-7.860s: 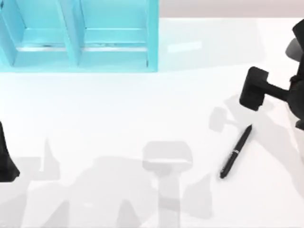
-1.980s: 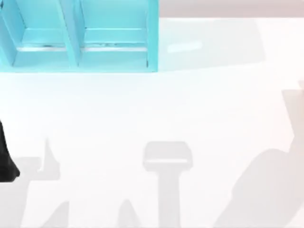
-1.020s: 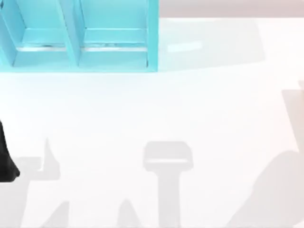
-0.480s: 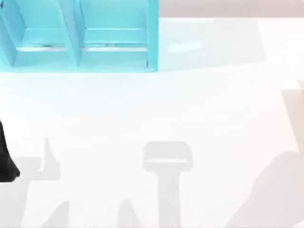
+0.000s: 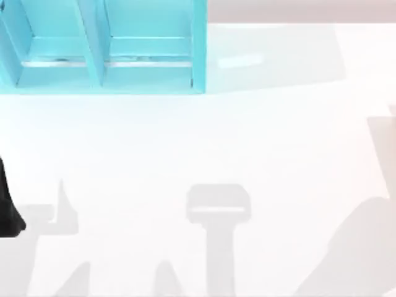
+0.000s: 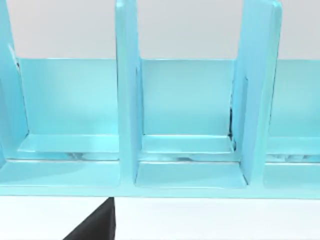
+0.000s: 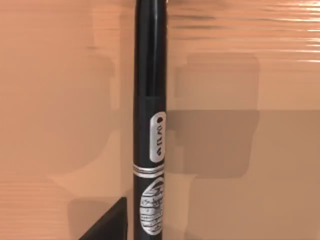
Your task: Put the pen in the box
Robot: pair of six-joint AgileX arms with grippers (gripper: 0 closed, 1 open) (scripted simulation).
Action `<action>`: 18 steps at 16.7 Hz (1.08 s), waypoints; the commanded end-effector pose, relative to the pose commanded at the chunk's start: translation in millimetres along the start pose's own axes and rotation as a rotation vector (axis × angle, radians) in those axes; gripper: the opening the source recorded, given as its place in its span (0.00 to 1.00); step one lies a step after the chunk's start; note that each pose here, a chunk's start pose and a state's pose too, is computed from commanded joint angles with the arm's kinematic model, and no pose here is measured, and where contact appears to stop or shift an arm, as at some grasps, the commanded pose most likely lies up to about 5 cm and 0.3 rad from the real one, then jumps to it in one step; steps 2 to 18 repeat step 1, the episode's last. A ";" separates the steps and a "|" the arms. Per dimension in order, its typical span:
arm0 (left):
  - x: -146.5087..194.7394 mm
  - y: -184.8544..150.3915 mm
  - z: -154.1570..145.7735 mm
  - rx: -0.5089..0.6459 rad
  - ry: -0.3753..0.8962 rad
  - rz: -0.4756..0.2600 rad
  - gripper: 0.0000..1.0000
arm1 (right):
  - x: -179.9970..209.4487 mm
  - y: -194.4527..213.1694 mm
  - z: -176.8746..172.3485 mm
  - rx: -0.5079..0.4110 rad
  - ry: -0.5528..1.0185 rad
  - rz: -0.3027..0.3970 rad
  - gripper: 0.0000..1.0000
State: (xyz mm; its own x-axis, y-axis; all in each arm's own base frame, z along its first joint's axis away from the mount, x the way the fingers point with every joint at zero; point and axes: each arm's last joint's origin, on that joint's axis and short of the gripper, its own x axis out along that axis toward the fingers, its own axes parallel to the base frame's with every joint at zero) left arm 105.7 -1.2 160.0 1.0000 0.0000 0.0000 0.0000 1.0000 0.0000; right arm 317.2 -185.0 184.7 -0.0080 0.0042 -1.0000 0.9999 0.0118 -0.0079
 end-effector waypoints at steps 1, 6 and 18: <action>0.0 0.0 0.0 0.000 0.000 0.000 1.00 | 0.0 0.0 0.0 0.000 0.000 0.000 1.00; 0.0 0.0 0.0 0.000 0.000 0.000 1.00 | 0.0 0.0 0.0 0.000 0.000 0.000 1.00; 0.0 0.0 0.0 0.000 0.000 0.000 1.00 | 0.0 0.0 0.0 0.000 0.000 0.000 1.00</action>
